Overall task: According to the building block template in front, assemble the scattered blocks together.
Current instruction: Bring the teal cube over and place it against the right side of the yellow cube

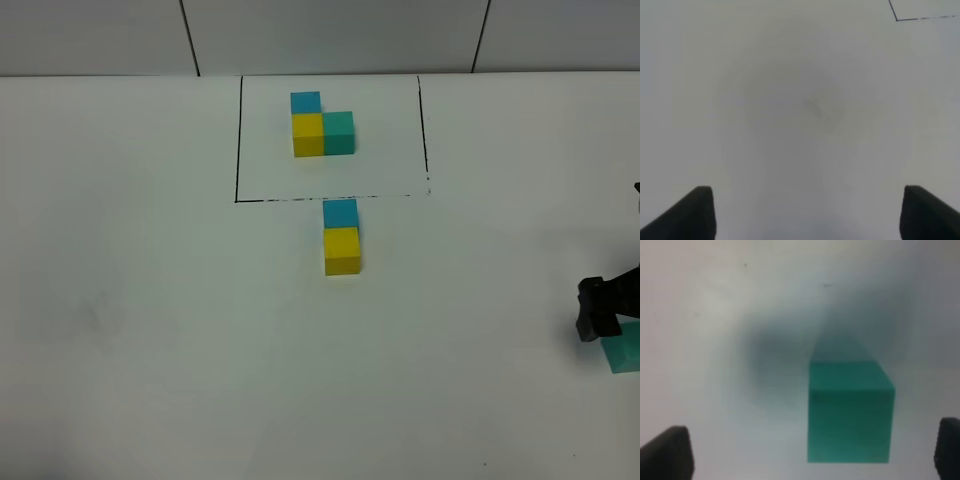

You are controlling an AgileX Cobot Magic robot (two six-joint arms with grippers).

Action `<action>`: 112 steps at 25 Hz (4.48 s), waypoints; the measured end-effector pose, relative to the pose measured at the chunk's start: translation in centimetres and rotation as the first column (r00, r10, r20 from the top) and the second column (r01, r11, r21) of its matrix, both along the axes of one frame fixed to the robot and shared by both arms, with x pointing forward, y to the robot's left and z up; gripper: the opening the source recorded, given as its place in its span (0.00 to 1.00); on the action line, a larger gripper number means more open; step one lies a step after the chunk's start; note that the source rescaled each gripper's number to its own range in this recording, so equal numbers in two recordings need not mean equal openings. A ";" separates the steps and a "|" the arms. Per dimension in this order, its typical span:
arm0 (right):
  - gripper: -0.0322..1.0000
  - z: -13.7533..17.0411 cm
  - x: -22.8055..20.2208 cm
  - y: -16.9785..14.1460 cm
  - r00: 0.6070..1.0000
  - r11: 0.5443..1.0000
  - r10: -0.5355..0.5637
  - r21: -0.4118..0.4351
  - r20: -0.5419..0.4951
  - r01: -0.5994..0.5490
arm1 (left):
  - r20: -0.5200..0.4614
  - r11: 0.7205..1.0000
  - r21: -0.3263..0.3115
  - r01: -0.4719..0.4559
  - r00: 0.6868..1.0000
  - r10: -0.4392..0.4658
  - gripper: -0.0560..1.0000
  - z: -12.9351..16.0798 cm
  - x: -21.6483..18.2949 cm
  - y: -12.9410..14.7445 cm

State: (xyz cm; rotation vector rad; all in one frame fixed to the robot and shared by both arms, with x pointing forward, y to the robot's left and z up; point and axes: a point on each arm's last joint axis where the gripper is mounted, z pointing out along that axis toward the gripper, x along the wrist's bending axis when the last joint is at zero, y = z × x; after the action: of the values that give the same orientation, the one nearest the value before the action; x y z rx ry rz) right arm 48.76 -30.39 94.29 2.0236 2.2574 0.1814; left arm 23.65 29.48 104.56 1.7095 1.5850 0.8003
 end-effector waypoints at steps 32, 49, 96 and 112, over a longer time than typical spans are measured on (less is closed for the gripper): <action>0.23 -5.8 0.5 -1.5 0.990 1.000 0.030 -0.002 -0.138 -0.031 | 0.000 1.000 0.001 0.001 1.000 -0.001 0.99 0.0 0.0 0.0; 0.04 -0.4 5.5 5.8 0.444 0.421 0.885 -0.162 -0.143 -0.892 | 0.000 1.000 0.001 0.001 1.000 -0.001 0.99 0.0 0.0 0.0; 0.04 -5.4 14.0 21.5 0.115 0.103 0.982 -0.081 -0.150 -0.991 | 0.000 1.000 0.001 0.001 1.000 -0.001 0.99 0.0 0.0 0.0; 0.04 -5.6 13.9 22.5 0.097 0.082 0.987 -0.118 -0.130 -0.990 | 0.000 1.000 0.000 0.000 1.000 0.000 0.99 0.0 0.0 0.0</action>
State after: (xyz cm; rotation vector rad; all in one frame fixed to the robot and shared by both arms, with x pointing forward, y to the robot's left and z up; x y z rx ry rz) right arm 62.68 -7.94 88.71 -0.0409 3.0399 0.0254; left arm 23.65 29.48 104.56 1.7094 1.5850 0.8003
